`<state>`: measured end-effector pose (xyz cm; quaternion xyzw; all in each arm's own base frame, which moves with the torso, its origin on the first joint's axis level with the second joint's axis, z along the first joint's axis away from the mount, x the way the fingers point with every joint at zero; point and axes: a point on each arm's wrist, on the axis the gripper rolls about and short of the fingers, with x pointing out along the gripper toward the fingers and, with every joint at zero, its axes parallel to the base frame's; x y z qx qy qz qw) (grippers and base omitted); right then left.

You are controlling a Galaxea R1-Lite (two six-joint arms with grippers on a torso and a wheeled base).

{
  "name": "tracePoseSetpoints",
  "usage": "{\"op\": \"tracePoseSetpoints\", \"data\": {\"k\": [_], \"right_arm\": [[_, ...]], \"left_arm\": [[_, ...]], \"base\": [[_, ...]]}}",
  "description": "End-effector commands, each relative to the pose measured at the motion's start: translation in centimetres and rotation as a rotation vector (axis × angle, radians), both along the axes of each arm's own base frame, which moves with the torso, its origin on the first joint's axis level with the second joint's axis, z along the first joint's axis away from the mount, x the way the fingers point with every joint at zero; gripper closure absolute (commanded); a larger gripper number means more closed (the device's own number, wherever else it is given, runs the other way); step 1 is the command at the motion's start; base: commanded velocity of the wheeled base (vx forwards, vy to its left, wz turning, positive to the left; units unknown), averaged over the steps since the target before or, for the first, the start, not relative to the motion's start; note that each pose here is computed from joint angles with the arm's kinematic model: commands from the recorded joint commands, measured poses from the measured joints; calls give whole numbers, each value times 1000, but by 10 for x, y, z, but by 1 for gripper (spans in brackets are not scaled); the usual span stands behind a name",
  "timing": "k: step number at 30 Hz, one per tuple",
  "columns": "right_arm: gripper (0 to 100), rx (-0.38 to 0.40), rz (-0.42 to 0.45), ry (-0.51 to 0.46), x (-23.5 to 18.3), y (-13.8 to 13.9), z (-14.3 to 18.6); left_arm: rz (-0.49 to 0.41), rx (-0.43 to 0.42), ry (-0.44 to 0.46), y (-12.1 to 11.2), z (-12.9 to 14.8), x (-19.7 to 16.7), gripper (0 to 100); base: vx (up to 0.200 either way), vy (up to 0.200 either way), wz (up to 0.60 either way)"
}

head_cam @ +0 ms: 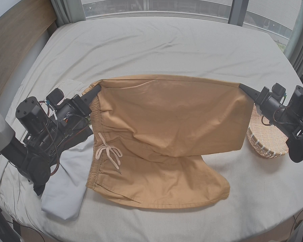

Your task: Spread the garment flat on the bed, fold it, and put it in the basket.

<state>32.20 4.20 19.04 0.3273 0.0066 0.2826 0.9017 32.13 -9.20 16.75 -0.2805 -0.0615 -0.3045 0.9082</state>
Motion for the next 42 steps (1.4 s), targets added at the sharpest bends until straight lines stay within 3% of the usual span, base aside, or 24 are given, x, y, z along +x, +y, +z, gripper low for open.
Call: {"op": "tracePoseSetpoints", "data": {"k": [1, 21, 22, 31, 42], "right_arm": [[100, 0, -8, 14, 23, 0, -11], [100, 6, -21, -28, 67, -2, -20], [0, 7, -22, -35, 68, -3, -20], [0, 15, -28, -83, 68, -1, -23], [0, 5, 1, -54, 15, 5, -34]], "left_arm": [[11, -1, 11, -4, -10, 17, 100], [53, -10, 13, -6, -33, 60, 100], [54, -10, 18, -5, -33, 61, 0], [74, -61, 97, 3, -35, 73, 0], [167, -28, 248, 16, -58, 66, 0]], "base": [[0, 0, 0], [0, 0, 0], [0, 0, 0], [0, 0, 0], [0, 0, 0]]}}
